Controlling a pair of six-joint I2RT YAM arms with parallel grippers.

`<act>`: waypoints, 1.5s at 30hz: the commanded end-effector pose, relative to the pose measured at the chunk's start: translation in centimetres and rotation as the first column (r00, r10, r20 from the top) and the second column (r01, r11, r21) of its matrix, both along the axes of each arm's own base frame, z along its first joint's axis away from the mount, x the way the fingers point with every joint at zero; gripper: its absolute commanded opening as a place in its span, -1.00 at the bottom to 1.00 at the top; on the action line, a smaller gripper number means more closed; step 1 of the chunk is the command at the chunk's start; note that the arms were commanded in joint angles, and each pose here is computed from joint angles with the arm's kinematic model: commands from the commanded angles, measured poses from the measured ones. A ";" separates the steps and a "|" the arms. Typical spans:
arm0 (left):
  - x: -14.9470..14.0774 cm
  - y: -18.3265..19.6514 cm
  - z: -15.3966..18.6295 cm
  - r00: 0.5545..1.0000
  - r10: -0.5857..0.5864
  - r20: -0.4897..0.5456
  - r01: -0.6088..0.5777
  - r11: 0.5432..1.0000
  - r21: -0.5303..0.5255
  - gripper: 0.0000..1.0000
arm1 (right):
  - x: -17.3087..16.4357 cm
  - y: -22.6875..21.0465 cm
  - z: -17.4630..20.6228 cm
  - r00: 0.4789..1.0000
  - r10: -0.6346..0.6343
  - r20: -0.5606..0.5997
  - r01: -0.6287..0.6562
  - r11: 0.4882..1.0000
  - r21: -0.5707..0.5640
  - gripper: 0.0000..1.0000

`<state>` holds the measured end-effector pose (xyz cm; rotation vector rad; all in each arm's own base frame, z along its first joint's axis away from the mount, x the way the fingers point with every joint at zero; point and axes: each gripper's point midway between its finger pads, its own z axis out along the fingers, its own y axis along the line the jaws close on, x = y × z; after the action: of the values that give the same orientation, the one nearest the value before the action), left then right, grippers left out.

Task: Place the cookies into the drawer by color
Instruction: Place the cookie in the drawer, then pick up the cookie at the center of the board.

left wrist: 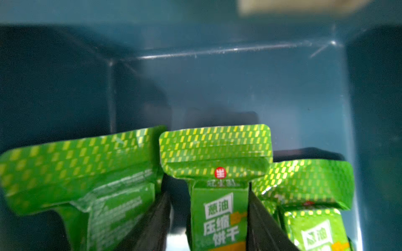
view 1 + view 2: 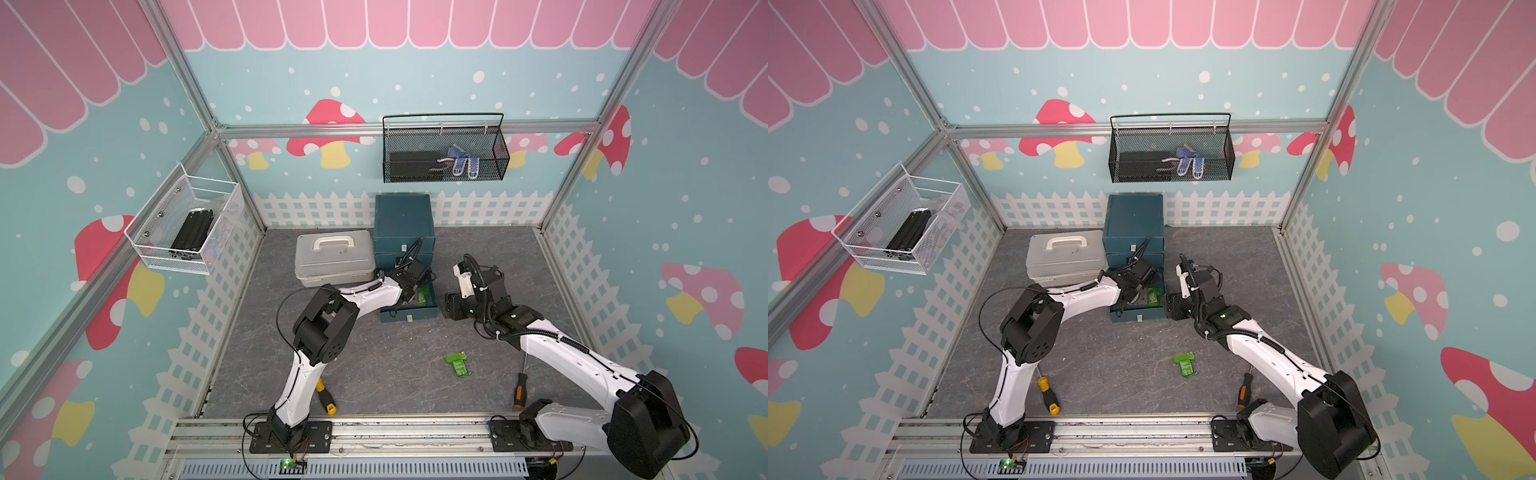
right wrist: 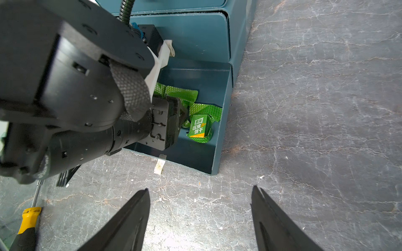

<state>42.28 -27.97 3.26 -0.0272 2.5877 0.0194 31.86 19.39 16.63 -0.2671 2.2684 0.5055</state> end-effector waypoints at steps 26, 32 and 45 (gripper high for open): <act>-6.1 0.0 9.9 0.974 -0.116 0.192 0.158 0.963 -0.220 0.46 | -6.4 -4.2 -7.4 0.953 -0.160 -0.259 0.124 0.981 -0.149 0.51; -10.0 -0.7 11.7 0.950 -0.202 0.238 0.272 0.910 -0.314 0.46 | -9.9 -3.7 -8.7 0.938 -0.128 -0.323 0.057 0.974 -0.219 0.50; -15.4 -1.6 13.4 0.909 -0.282 0.307 0.406 0.771 -0.491 0.59 | -14.9 -4.5 -10.6 0.896 -0.025 -0.443 -0.100 0.961 -0.256 0.78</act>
<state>27.64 -27.65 15.36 0.1882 2.2985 -0.6622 18.33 15.83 7.50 -0.3448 2.7229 0.3429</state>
